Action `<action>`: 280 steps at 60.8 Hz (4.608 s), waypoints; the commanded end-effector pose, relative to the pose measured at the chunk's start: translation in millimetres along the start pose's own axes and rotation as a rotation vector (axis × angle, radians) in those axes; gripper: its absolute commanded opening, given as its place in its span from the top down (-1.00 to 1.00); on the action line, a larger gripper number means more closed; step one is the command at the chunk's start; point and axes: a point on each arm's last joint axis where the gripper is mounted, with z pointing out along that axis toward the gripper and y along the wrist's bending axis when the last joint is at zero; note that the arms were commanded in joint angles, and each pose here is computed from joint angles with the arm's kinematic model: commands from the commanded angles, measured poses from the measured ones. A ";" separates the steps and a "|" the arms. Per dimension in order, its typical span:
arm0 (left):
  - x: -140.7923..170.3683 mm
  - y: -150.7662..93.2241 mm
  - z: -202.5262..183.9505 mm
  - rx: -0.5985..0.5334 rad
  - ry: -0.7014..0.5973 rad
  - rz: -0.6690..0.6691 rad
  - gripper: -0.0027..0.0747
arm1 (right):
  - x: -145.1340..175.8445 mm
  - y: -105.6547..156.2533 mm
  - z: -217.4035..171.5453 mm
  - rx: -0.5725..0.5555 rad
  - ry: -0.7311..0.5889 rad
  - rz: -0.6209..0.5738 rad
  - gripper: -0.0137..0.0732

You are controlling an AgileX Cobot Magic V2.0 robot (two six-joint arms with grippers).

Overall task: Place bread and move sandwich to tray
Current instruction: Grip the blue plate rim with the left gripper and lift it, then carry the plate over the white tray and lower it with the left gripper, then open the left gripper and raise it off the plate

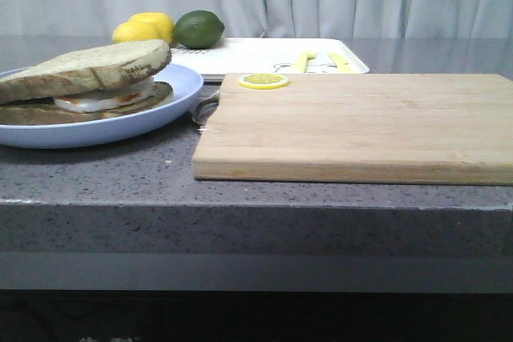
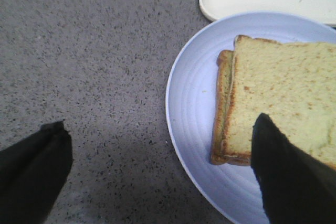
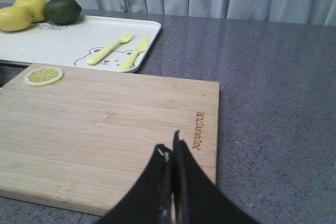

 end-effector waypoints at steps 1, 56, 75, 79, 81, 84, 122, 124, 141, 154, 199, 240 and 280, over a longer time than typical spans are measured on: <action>-19.8 -0.2 9.6 0.004 -0.049 -0.002 -0.80 | -15.9 -0.4 -2.3 0.009 -0.105 -0.003 0.87; -14.8 3.4 111.1 -0.002 0.177 -0.005 -0.01 | -15.6 -0.4 -2.3 0.009 -0.102 -0.003 0.87; -15.0 1.5 111.1 0.016 0.176 -0.041 0.98 | -15.6 -0.4 -2.3 0.009 -0.102 -0.003 0.87; -16.6 0.5 107.1 0.024 0.165 -0.056 0.98 | -15.6 -0.4 -2.3 0.009 -0.102 -0.003 0.87; -18.2 -0.2 103.5 0.030 0.154 -0.066 0.98 | -15.6 -0.4 -2.3 0.009 -0.102 -0.003 0.87; -22.1 0.2 93.3 0.038 0.127 -0.090 0.98 | -15.6 -0.4 -2.3 0.009 -0.102 -0.003 0.87; -61.6 12.5 19.3 0.500 -0.079 -0.319 0.98 | -15.5 -0.3 -2.2 0.008 -0.101 -0.002 0.87; -66.4 10.3 22.5 0.520 -0.070 -0.312 0.98 | -15.4 -0.3 -2.2 0.008 -0.100 -0.002 0.87; -135.3 -14.6 61.2 0.629 -0.100 -0.229 0.98 | -15.3 -0.3 -2.2 0.008 -0.099 -0.002 0.87; -183.6 -31.0 121.5 0.686 -0.125 -0.245 0.98 | -14.5 -0.3 -2.1 0.008 -0.090 -0.002 0.87; -189.2 -35.4 242.0 0.699 -0.098 -0.288 0.68 | -14.1 -0.3 -2.1 0.008 -0.086 -0.002 0.87; -210.1 -28.3 191.4 0.789 -0.107 -0.140 0.31 | -14.1 -0.3 -2.1 0.007 -0.085 -0.002 0.87; -239.7 -35.2 103.7 0.747 -0.266 -0.014 0.98 | -9.1 0.0 -1.8 0.004 -0.030 -0.002 0.87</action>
